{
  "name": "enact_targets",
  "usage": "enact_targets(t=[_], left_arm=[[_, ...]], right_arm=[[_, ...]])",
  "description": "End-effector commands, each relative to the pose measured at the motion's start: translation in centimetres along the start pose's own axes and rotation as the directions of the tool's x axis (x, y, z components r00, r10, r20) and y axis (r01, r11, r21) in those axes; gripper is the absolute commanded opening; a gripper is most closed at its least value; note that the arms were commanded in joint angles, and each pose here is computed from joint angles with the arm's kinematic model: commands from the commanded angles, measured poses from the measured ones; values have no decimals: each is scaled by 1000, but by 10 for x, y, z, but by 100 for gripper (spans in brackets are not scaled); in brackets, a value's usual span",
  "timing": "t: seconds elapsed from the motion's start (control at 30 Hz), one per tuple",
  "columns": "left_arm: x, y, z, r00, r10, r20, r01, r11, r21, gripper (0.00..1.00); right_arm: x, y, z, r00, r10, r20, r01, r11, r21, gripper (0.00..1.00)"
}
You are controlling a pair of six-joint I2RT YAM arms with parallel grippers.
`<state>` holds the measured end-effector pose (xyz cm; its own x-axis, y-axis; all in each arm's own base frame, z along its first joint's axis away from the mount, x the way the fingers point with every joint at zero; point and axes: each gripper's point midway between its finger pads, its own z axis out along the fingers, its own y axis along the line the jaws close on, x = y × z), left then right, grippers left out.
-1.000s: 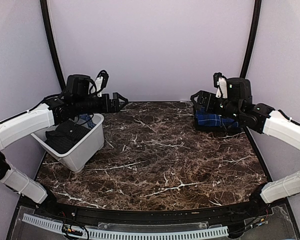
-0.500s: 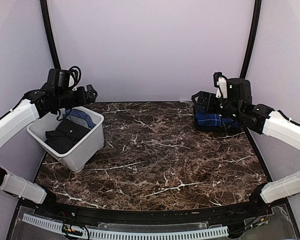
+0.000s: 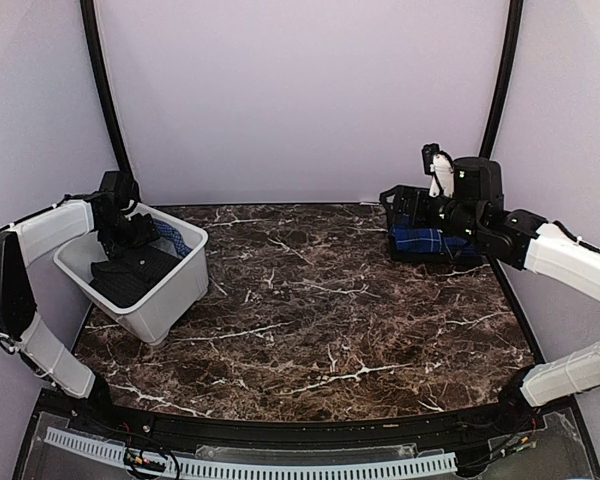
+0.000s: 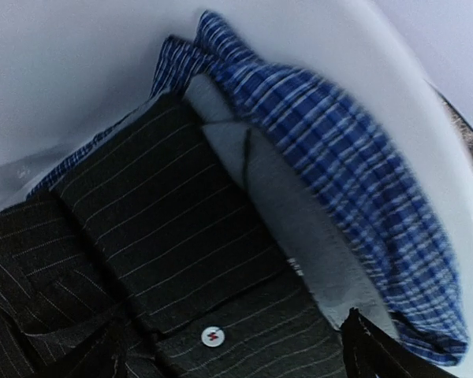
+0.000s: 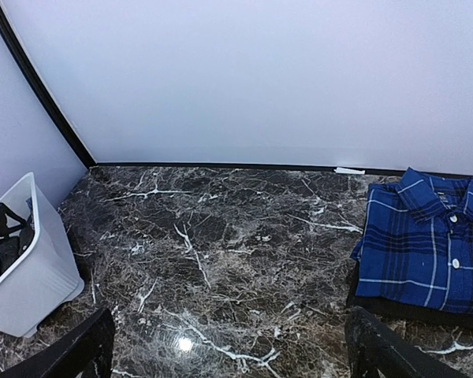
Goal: Fold and stack the long sleeve shirts
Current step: Pick up the crumpled shirt from the bin.
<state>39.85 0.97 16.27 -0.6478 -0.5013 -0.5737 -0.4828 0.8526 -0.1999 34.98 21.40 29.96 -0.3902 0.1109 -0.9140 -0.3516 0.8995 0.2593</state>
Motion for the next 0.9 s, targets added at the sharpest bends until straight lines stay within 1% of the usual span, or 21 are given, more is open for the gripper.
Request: enact_targets(t=[0.0, 0.1, 0.17, 0.27, 0.3, 0.33, 0.37, 0.4, 0.43, 0.53, 0.6, 0.67, 0.7, 0.73, 0.87], left_arm=[[19, 25, 24, 992, -109, -56, 106, 993, -60, 90], [31, 42, 40, 981, -173, -83, 165, 982, -93, 84], [37, 49, 50, 978, -183, -100, 171, 978, -123, 77], [40, 59, 58, 978, -186, -93, 168, 971, -168, 69], [41, 63, 60, 978, -187, -92, 168, 969, -183, 61], [41, 69, 61, 978, -193, -81, 173, 962, -209, 57], [41, 74, 61, 978, -195, -71, 174, 958, -226, 50], [42, 81, 62, 977, -203, -66, 182, 952, -245, 47], [39, 86, 60, 978, -205, -44, 187, 947, -260, 39], [40, 108, 59, 972, -234, -24, 217, 931, -295, 29], [38, 116, 58, 970, -242, -16, 226, 926, -301, 21], [33, 118, 55, 972, -234, -6, 222, 928, -298, 8], [29, 116, 52, 973, -230, 4, 221, 932, -286, 4], [24, 114, 48, 975, -221, 16, 217, 938, -272, 1], [1, 98, 28, 979, -192, 72, 202, 961, -187, 0]], right_arm=[[-1, -1, 0, 1000, -14, 17, 14, 1000, -5, 98], [2, -3, 1, 1000, -17, 11, 17, 1000, 2, 99], [4, -4, 1, 1000, -18, 7, 18, 1000, 6, 99], [4, -4, 1, 1000, -17, 5, 17, 1000, 4, 99], [4, -3, 1, 1000, -17, 7, 17, 1000, 2, 99], [5, -3, 1, 1000, -16, 6, 16, 1000, -1, 99], [5, -3, 1, 1000, -15, 6, 15, 1000, -2, 99], [4, -2, 0, 1000, -15, 9, 15, 1000, -5, 99], [4, -2, 0, 1000, -14, 9, 14, 1000, -7, 99], [5, -1, -1, 1000, -14, 6, 14, 1000, -16, 99], [5, 0, -1, 1000, -16, 6, 16, 1000, -21, 99], [5, 0, -2, 1000, -17, 6, 17, 1000, -24, 99], [4, 1, -2, 1000, -17, 6, 18, 1000, -26, 99], [5, 1, -2, 1000, -18, 4, 18, 999, -27, 99], [4, 3, -2, 1000, -13, 5, 13, 999, -40, 99]])
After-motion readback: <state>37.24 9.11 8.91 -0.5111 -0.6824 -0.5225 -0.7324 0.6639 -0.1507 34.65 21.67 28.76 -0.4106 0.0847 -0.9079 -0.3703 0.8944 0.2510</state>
